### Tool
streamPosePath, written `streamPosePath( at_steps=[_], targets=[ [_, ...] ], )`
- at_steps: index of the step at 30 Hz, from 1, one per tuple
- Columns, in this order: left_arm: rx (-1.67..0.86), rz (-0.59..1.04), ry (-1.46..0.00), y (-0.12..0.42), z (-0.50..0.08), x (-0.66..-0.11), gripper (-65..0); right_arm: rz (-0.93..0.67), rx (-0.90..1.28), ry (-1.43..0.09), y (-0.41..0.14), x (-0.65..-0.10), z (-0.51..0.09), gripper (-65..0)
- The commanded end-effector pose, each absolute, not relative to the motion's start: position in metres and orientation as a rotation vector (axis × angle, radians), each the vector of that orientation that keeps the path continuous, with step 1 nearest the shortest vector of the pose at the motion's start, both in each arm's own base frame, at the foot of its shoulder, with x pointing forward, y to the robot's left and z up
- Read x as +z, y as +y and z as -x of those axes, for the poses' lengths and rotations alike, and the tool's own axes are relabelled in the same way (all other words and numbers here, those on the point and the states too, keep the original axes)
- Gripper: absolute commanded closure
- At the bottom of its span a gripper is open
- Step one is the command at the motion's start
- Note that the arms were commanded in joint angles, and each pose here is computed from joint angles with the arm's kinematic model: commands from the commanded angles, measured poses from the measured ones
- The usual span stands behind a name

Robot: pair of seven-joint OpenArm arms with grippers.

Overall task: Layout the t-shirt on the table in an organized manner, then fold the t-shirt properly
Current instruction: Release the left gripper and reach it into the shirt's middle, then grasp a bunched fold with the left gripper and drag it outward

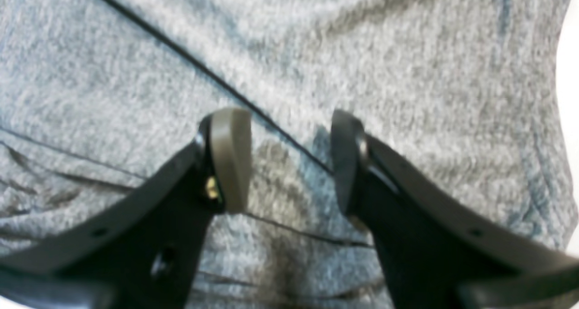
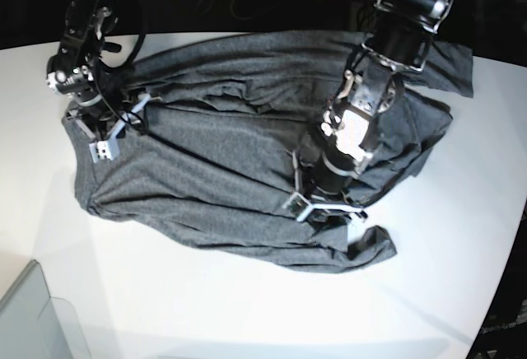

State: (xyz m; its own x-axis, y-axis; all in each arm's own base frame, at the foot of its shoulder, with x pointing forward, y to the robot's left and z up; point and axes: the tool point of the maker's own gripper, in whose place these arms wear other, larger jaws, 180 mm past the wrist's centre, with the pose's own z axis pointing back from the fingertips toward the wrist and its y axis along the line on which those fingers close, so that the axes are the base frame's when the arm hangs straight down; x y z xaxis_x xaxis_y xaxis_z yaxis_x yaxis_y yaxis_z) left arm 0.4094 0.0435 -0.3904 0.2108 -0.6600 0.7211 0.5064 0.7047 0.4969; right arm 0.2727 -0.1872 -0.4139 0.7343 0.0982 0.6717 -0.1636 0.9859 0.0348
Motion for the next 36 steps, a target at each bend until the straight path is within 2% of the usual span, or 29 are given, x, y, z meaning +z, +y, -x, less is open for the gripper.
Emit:
streamPosePath(
  at_steps=[1, 2, 9, 12, 18, 24, 32, 36],
  targets=[
    [-0.823, -0.182, -1.171, 0.034, -0.42, -0.368, -2.4, -0.093, 0.15, -0.778, -0.189, -0.403, -0.28, -29.1],
    [-0.851, -0.194, -1.165, 0.028, -0.413, -0.372, -4.6, -0.093, 0.15, -0.778, -0.189, -0.403, -0.28, -29.1],
    [-0.959, -0.265, -1.207, 0.011, -0.379, -0.362, -32.3, -0.092, 0.15, -0.774, -0.189, -0.404, -0.279, -29.1],
    [-0.947, -0.265, -1.238, 0.012, -0.371, -0.351, -38.7, -0.092, 0.15, -0.772, -0.189, -0.404, -0.279, -29.1],
    [-0.755, -0.347, -1.237, 0.07, -0.382, -0.337, -39.9, -0.092, 0.15, -0.77, -0.189, -0.404, -0.279, -29.1],
    [-0.519, -0.37, -1.182, 0.116, -0.41, -0.346, -39.9, -0.095, 0.149, -0.771, -0.188, -0.405, -0.279, -29.1],
    [-0.471, -0.272, -1.07, 0.098, -0.439, -0.387, -40.1, -0.096, 0.148, -0.769, -0.187, -0.405, -0.279, -29.1],
    [-0.383, -0.16, -1.061, 0.087, -0.44, -0.396, -40.3, -0.095, 0.149, -0.769, -0.188, -0.405, -0.279, -29.1]
  ],
)
